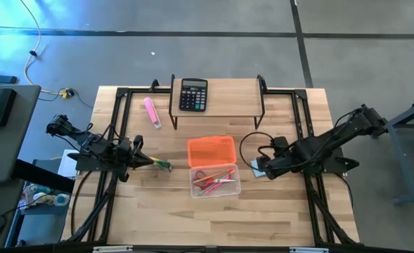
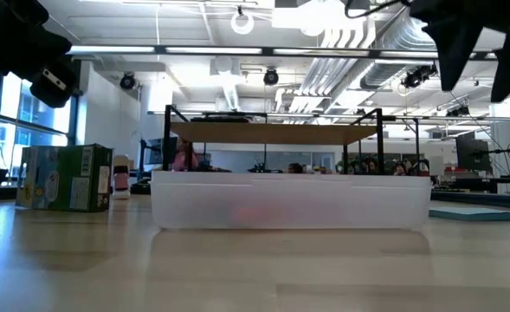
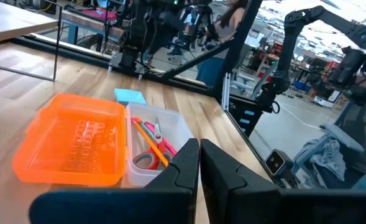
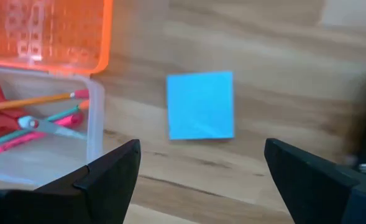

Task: Pack school essentials
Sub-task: Put the blue sticky notes into the orange supply box

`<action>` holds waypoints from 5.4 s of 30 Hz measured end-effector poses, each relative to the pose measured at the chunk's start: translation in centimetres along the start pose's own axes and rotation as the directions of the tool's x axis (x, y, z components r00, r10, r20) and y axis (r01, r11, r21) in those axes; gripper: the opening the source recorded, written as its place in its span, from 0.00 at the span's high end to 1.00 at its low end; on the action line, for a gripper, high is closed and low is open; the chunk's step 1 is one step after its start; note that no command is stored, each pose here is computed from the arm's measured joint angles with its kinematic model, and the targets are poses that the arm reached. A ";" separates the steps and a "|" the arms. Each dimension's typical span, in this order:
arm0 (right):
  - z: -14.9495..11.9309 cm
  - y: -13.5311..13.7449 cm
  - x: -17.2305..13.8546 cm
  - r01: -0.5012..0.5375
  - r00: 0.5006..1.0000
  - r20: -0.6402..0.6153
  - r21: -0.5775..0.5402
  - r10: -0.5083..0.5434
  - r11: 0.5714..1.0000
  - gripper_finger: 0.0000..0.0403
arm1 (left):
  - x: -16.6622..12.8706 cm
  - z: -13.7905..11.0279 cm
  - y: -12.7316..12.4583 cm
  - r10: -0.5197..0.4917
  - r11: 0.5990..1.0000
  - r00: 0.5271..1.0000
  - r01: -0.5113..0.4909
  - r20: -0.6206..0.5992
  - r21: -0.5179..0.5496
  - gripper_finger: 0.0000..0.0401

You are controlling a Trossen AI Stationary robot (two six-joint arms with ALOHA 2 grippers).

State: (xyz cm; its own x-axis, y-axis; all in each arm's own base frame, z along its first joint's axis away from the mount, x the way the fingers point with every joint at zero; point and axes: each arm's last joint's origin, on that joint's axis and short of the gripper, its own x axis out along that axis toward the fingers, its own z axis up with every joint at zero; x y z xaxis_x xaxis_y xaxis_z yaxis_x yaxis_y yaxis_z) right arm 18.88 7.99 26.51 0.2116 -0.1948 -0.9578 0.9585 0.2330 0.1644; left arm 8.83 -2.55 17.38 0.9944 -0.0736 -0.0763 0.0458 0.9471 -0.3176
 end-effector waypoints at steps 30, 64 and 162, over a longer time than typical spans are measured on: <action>-0.9 -2.1 8.8 -0.072 0.996 0.042 -0.033 0.073 0.997 0.03 | 0.0 0.0 0.0 -0.001 1.000 1.000 0.001 0.001 0.000 0.99; -0.7 -0.5 12.4 -0.011 1.000 -0.023 -0.181 0.007 0.983 0.01 | 0.0 0.0 0.0 -0.001 1.000 1.000 0.001 0.001 0.000 0.99; -0.1 12.9 10.4 -0.293 0.878 -0.268 -0.956 0.397 0.002 0.14 | 0.0 0.0 0.0 0.000 1.000 1.000 0.000 0.001 0.000 0.99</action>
State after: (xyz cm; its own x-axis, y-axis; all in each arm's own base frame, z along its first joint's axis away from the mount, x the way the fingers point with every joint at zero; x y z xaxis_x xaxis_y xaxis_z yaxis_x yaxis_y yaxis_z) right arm 33.40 9.08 18.66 0.5152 0.1769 -0.8386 -0.2428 0.9685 0.0551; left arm 8.83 -2.55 17.42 0.9944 -0.0738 -0.0752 0.0463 0.9471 -0.3176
